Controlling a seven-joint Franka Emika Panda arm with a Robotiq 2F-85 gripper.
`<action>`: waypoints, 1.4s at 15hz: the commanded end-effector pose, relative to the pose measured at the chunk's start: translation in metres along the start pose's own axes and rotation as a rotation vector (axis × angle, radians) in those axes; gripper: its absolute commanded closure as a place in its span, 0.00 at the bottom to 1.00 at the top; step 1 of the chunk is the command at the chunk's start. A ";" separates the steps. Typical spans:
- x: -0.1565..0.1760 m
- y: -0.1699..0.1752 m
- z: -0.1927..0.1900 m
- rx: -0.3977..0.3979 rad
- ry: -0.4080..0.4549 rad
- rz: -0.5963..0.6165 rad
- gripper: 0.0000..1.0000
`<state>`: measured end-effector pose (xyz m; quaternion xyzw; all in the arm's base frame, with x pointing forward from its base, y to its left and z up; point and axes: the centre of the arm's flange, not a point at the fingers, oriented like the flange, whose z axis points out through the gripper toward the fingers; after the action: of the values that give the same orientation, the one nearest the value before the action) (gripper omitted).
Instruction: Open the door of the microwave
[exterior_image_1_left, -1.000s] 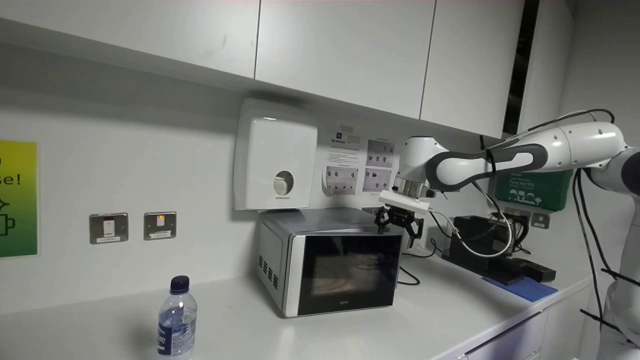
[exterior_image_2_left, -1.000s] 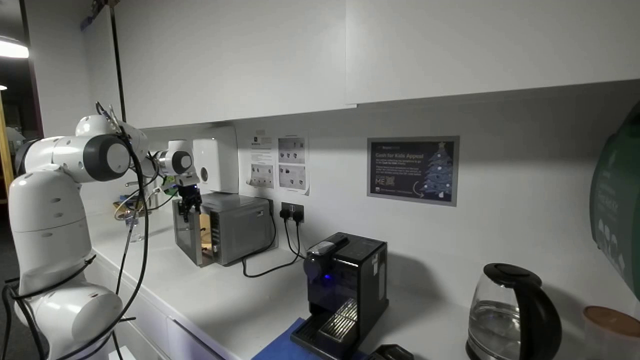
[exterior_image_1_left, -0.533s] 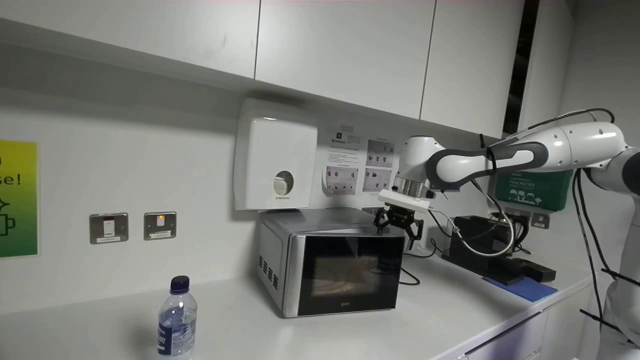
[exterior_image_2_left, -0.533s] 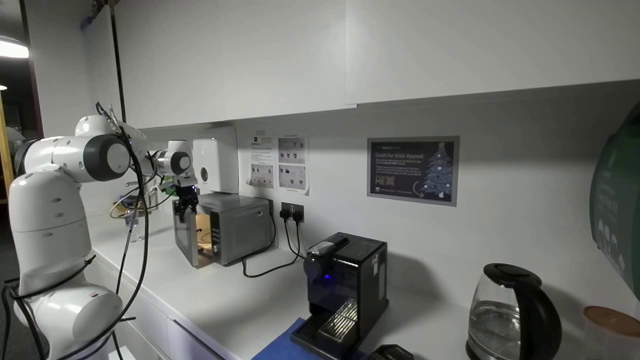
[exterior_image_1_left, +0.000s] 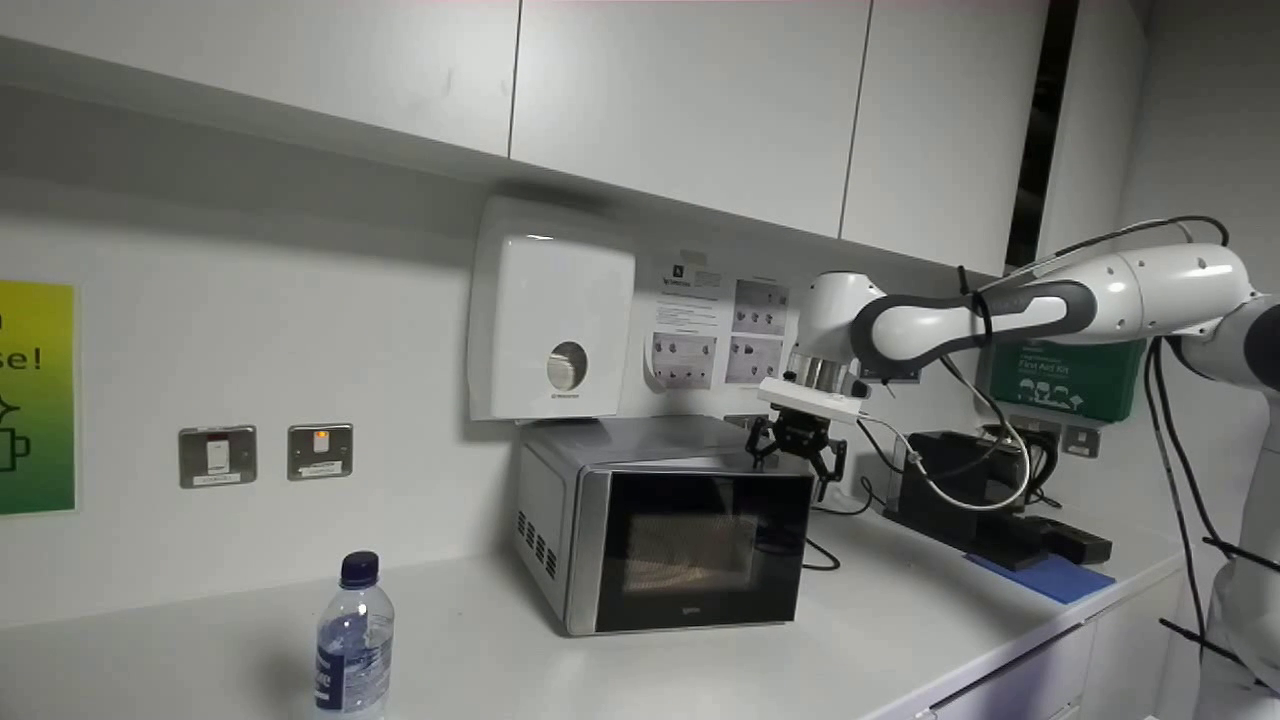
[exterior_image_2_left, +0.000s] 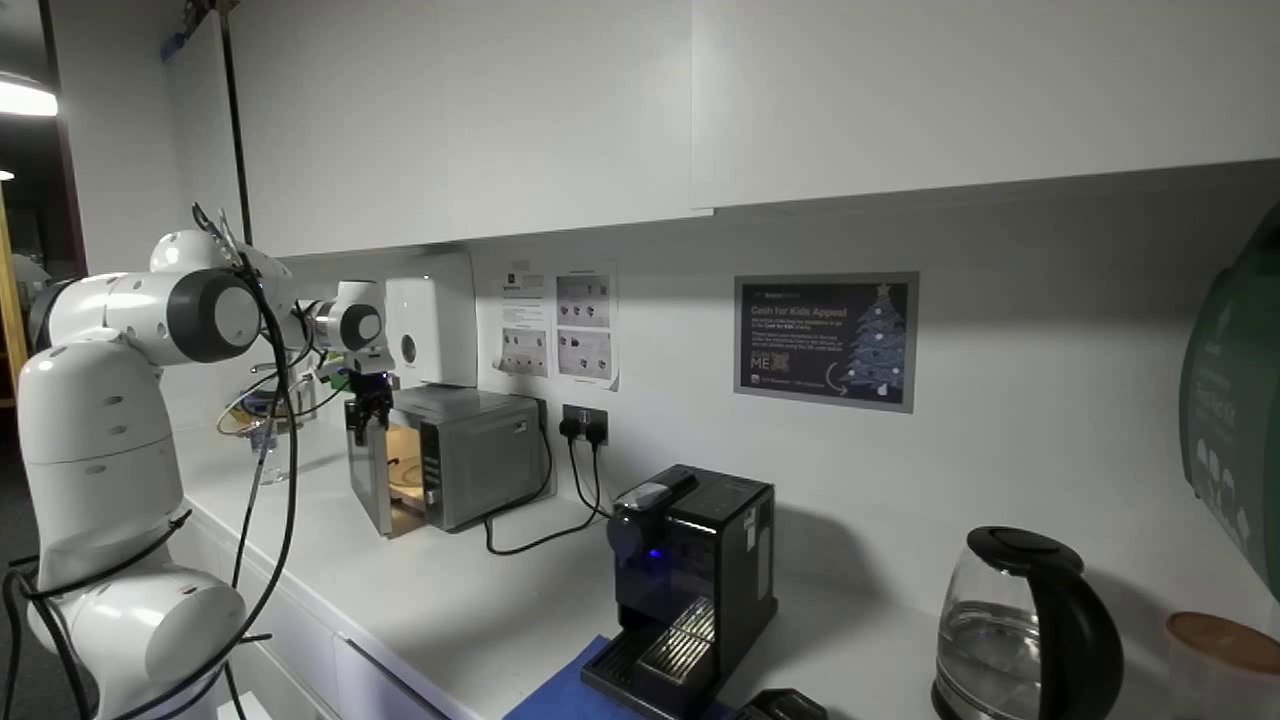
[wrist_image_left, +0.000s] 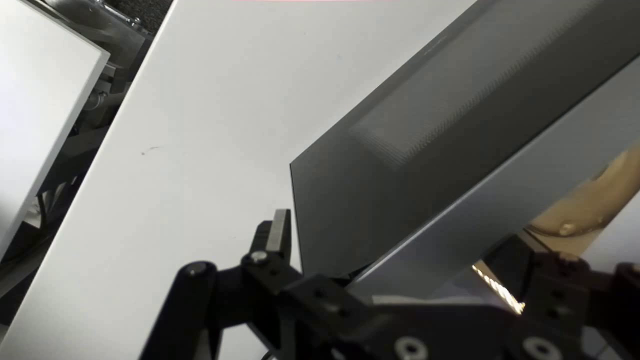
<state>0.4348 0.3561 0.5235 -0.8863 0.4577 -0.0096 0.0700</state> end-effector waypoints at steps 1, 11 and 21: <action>-0.005 0.005 -0.007 -0.004 -0.029 -0.034 0.00; -0.021 0.004 -0.011 -0.034 -0.058 -0.064 0.00; -0.029 0.001 -0.017 -0.065 -0.068 -0.060 0.00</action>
<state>0.4201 0.3717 0.5256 -0.8984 0.4347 0.0177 0.0598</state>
